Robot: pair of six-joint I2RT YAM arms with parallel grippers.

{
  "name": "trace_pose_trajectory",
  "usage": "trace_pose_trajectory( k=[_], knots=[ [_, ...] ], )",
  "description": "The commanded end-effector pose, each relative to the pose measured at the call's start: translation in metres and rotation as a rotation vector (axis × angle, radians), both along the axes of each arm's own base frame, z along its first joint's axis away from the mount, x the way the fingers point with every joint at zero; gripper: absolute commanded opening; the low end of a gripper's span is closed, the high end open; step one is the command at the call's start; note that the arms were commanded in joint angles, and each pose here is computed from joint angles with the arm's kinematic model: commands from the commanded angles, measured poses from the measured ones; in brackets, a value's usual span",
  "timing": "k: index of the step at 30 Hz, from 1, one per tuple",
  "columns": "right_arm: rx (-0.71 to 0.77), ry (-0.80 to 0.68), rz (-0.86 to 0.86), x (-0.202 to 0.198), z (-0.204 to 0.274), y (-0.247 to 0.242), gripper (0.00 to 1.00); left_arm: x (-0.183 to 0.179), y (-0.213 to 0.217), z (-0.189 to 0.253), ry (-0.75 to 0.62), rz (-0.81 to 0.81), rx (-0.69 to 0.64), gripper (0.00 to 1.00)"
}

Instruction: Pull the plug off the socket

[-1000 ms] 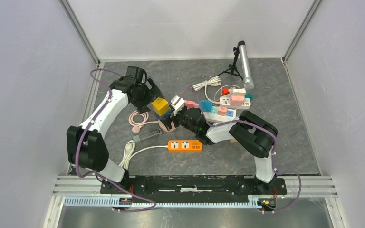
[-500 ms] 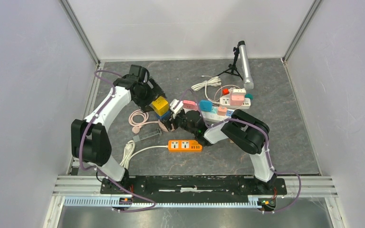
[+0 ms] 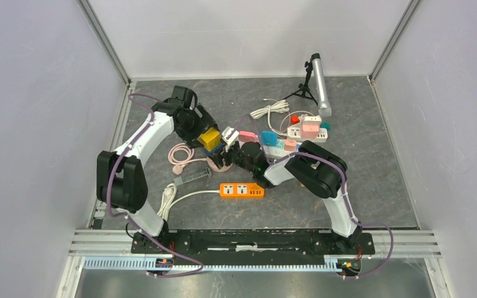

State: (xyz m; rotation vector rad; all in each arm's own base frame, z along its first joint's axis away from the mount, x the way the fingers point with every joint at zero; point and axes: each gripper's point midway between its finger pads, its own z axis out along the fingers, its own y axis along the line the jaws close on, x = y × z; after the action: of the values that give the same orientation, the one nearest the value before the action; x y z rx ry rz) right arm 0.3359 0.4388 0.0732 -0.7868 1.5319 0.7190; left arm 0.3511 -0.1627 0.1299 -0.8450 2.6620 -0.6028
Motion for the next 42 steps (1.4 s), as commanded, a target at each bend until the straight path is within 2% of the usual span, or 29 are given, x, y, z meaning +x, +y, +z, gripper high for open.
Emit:
trace_pose_trajectory(
  k=[1, 4, 6, 11, 21, 26, 29, 32, 36, 42],
  knots=[
    [0.053, -0.015, -0.01, 0.011, 0.018, 0.01, 0.63, 0.011, -0.008, 0.015, -0.05, -0.012, -0.032, 0.89],
    [0.038, 0.0, -0.003, 0.009, 0.01, 0.009, 0.46, 0.014, -0.007, 0.017, -0.062, -0.02, -0.019, 0.88],
    [0.029, 0.007, 0.007, 0.005, 0.006, 0.008, 0.39, 0.013, -0.004, 0.016, -0.044, -0.03, 0.006, 0.88],
    [-0.004, 0.005, 0.024, -0.003, -0.005, 0.003, 0.3, 0.012, -0.003, 0.019, -0.013, -0.031, 0.019, 0.9],
    [-0.032, -0.024, 0.031, -0.012, -0.009, 0.004, 0.23, -0.003, 0.001, 0.018, 0.109, -0.026, 0.061, 0.81],
    [-0.045, -0.025, 0.038, -0.016, -0.014, 0.005, 0.19, -0.012, 0.001, 0.017, 0.164, -0.078, 0.072, 0.89],
    [-0.047, -0.024, 0.039, -0.018, -0.015, 0.006, 0.16, -0.012, 0.001, 0.017, 0.166, -0.095, 0.081, 0.86],
    [-0.055, -0.02, 0.033, -0.017, -0.019, 0.005, 0.11, -0.01, 0.001, 0.017, 0.19, -0.12, 0.096, 0.79],
    [-0.088, 0.003, 0.028, -0.016, -0.028, 0.006, 0.01, -0.003, 0.002, 0.024, 0.175, -0.145, 0.115, 0.58],
    [-0.102, 0.018, 0.023, -0.017, -0.033, 0.003, 0.0, 0.003, 0.002, 0.033, 0.157, -0.168, 0.122, 0.26]
  ],
)
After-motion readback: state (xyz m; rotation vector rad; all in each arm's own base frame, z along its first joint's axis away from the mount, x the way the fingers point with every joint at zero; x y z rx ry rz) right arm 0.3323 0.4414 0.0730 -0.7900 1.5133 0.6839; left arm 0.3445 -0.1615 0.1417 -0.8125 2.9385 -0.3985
